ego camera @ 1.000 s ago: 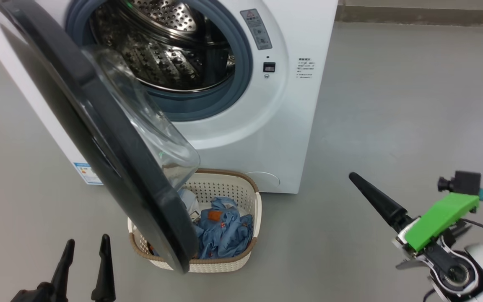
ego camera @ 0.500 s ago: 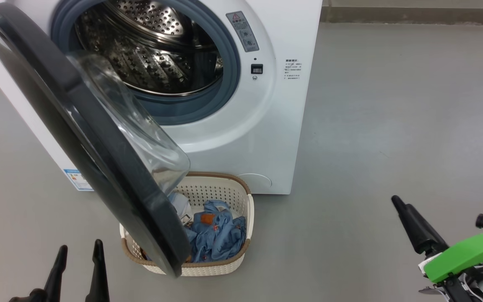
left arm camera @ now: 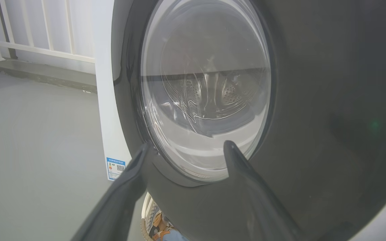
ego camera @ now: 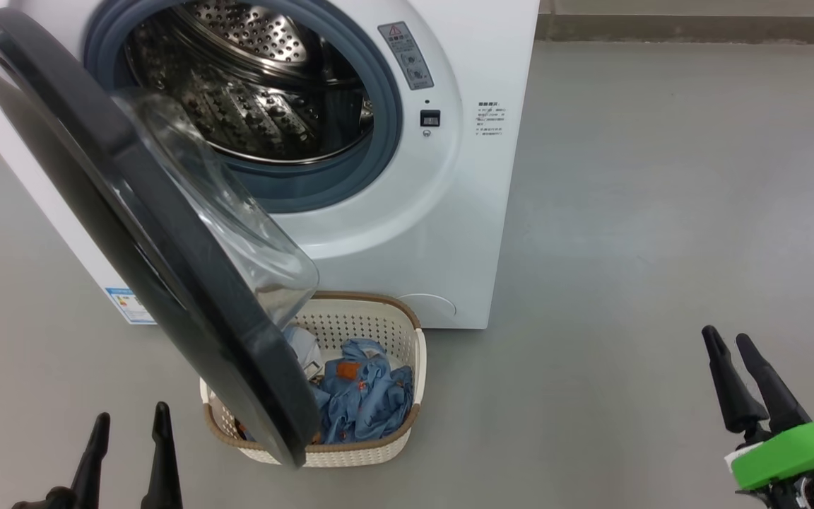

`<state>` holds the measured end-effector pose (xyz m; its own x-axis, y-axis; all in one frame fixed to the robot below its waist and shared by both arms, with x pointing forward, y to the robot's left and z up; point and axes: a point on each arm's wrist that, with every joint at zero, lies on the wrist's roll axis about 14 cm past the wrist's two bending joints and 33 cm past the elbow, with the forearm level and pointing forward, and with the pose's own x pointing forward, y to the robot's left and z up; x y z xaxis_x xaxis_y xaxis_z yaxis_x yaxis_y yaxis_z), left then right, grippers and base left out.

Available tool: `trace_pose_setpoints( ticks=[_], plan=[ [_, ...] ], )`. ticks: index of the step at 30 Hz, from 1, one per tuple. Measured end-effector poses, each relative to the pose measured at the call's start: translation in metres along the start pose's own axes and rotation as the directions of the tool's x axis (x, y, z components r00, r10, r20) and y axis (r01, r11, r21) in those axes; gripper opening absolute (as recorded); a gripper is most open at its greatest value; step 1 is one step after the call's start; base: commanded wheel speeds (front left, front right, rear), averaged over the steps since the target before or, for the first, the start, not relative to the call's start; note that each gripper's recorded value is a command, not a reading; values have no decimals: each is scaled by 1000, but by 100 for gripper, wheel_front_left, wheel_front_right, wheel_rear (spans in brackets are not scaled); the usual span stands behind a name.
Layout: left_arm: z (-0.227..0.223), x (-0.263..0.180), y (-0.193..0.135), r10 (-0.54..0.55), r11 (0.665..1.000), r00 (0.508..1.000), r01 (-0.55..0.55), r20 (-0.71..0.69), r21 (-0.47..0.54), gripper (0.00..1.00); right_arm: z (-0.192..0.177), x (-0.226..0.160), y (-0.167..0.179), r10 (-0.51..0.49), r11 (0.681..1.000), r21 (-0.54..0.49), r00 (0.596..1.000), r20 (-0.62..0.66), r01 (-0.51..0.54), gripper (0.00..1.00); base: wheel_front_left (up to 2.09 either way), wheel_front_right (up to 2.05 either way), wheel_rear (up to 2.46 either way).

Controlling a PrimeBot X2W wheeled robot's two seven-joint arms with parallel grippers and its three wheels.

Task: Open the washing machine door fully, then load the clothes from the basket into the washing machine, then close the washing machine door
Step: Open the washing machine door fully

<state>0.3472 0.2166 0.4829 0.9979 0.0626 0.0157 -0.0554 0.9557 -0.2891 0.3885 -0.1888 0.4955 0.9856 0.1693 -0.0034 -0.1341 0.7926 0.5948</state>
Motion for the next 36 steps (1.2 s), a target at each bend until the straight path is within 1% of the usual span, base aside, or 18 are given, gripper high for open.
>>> trace_pose_setpoints(
  ticks=[2,8,12,16,20,22,34,35,36],
  plan=[
    [-1,0,0,1,1000,1000,0,-2,1,100,-2,-3,-1,0,999,-54,1000,-1,0,100,0,0,0],
    [-3,1,-1,4,1000,1000,-4,-7,-5,100,-7,-5,5,18,986,-167,1000,2,-17,100,0,0,0],
    [-3,0,0,7,1000,1000,-7,-9,-6,100,-6,-3,7,19,977,-214,1000,19,-15,100,0,0,0],
    [-4,-1,2,13,1000,1000,-13,-9,-7,100,-19,-10,7,11,971,-240,1000,-5,-12,100,0,0,0],
    [-4,-1,3,17,1000,1000,-17,-11,-8,100,-28,-13,11,12,971,-239,1000,-23,-17,100,0,0,0],
    [-5,-1,3,18,1000,1000,-18,-12,-8,100,-30,-12,12,17,966,-256,999,-27,-24,100,0,0,0],
    [-4,-1,3,18,1000,1000,-18,-9,-8,100,-33,-13,16,23,966,-259,999,-31,-30,100,0,0,0],
    [-4,-1,3,18,1000,1000,-19,-8,-8,49,-33,-12,16,24,965,-259,999,-32,-31,100,0,0,0],
    [-3,-2,3,20,1000,1000,-20,-7,-8,31,-33,-12,16,25,965,-259,999,-32,-33,100,0,0,0]
  ],
)
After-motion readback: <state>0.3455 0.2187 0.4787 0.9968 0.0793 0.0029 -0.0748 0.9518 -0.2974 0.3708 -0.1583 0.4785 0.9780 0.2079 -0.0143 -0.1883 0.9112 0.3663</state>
